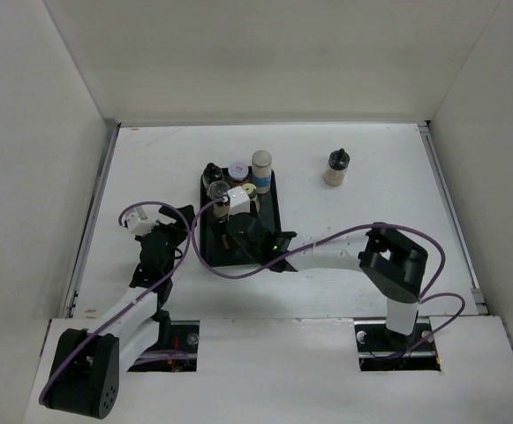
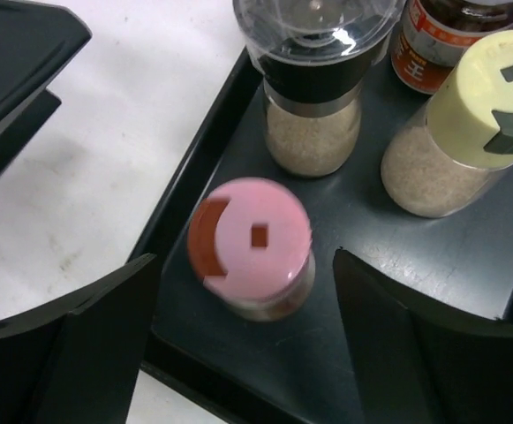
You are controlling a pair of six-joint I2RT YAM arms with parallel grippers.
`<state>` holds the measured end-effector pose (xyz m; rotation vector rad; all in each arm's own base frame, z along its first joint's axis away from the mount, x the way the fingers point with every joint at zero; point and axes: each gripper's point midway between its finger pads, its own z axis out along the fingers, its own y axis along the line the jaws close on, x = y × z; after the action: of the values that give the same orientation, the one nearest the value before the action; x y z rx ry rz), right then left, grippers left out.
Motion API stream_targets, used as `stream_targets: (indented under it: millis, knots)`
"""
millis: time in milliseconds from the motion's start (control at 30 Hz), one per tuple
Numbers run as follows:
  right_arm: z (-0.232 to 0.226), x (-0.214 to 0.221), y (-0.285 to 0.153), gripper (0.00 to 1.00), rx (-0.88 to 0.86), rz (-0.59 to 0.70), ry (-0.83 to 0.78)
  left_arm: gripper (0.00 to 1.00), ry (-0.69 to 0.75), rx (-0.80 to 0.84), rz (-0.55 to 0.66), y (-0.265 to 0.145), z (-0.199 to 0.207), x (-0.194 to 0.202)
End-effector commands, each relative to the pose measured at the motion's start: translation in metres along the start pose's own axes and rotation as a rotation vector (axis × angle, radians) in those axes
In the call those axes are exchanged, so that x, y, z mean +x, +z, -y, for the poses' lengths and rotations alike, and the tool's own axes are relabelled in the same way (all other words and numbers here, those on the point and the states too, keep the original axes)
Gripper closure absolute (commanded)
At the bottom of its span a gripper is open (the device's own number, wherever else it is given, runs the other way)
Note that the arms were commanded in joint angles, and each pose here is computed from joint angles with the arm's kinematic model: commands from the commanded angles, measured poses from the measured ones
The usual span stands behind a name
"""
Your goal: Organize the condiment bottles
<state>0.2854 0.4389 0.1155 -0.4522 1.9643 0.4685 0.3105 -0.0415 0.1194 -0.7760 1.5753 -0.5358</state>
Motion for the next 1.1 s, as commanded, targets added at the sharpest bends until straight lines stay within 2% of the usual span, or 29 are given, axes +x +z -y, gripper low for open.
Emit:
stream_targets:
  millis: [0,133,200,233,333,367,400,467,500,567,600,633,700,833,1067]
  knots:
    - [-0.007,-0.043,-0.021,0.10,-0.046,0.094,0.057,0.00,-0.007,0.023,0.012,0.002,0.007,-0.005]
    - [0.023,-0.078,-0.047,0.07,-0.034,0.169,0.111,0.00,-0.009,0.025,0.019,0.002,0.008,-0.006]
    - [0.060,-0.093,-0.054,0.12,0.013,0.209,0.145,0.00,-0.009,0.027,0.015,0.001,0.008,-0.006]
    - [0.085,-0.097,-0.056,0.18,0.056,0.224,0.161,0.00,-0.010,0.029,0.016,0.001,0.008,-0.006]
    - [0.183,-0.101,-0.061,0.56,0.256,0.255,0.232,0.00,-0.006,0.028,0.004,0.002,0.009,-0.002]
    - [0.216,-0.100,-0.063,0.61,0.334,0.257,0.250,0.00,-0.006,0.027,-0.001,0.002,0.008,-0.001]
    - [0.247,-0.098,-0.066,0.62,0.413,0.252,0.265,0.00,-0.008,0.030,-0.003,0.002,0.009,-0.001]
    - [0.302,-0.089,-0.069,0.56,0.553,0.225,0.276,0.00,-0.009,0.032,0.005,0.002,0.010,-0.003]
    - [0.320,-0.085,-0.069,0.48,0.601,0.207,0.277,0.00,-0.007,0.028,0.004,0.003,0.010,-0.002]
    - [0.348,-0.081,-0.065,0.19,0.661,0.192,0.289,0.00,-0.007,0.027,-0.007,0.003,0.009,0.000]
    - [0.356,-0.080,-0.061,0.10,0.671,0.185,0.291,0.00,-0.008,0.029,-0.006,0.003,0.009,0.000]
    - [0.364,-0.079,-0.056,0.07,0.680,0.179,0.289,0.00,-0.009,0.028,0.000,0.003,0.010,-0.001]
    - [0.376,-0.079,-0.046,0.04,0.684,0.165,0.291,0.00,-0.005,0.025,-0.001,0.004,0.009,-0.001]
    - [0.387,-0.087,-0.020,0.04,0.627,0.160,0.306,0.00,-0.007,0.021,-0.006,0.004,0.008,0.000]
    - [0.408,-0.093,-0.001,0.10,0.654,0.141,0.284,0.00,-0.003,0.015,-0.003,0.006,0.007,0.000]
